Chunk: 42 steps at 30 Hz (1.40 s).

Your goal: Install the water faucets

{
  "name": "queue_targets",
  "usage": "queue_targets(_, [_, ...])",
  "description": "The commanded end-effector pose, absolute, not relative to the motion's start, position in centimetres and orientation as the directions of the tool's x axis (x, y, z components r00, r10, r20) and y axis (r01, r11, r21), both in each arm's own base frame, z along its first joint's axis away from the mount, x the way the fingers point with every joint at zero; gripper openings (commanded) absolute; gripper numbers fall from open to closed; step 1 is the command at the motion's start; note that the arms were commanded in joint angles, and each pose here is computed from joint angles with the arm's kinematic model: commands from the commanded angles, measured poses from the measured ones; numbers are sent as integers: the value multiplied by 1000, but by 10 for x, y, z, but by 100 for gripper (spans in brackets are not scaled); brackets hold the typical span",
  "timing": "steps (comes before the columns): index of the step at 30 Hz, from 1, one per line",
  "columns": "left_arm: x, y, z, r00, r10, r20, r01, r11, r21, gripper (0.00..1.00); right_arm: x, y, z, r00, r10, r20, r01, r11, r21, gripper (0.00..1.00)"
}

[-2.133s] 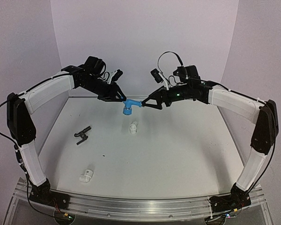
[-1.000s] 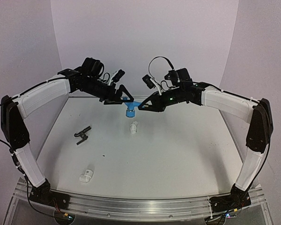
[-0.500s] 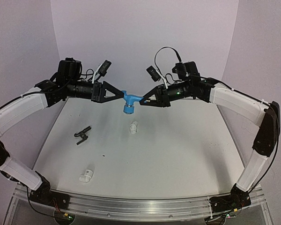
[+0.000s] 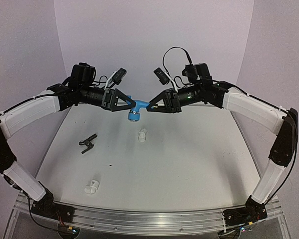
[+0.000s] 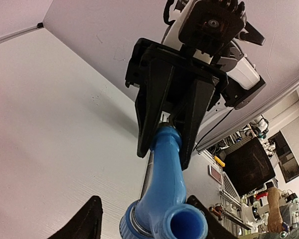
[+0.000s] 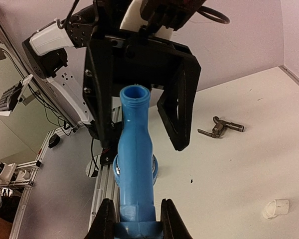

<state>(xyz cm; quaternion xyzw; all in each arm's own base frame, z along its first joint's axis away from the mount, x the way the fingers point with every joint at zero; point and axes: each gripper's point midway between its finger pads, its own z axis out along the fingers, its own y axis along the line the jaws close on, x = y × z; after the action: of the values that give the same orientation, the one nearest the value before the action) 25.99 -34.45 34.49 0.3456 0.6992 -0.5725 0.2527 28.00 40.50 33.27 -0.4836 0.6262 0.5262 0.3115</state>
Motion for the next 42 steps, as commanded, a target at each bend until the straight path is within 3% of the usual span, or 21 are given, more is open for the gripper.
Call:
queue_targets(1, [253,-350,368,-598,173,-782,796,18,-605,53,275,411,359,-281,-232,-931,-949,-74,305,0])
queue_targets(18, [245,-359,362,-629,211,-748,756,-57,-652,40,282,419,355,-305,-232,-924,-941,-74,330,0])
queue_targets(42, [236,-366,351,-623,255,-740,747,-85,-659,39,284,423,353,-309,-231,-923,-940,-74,333,0])
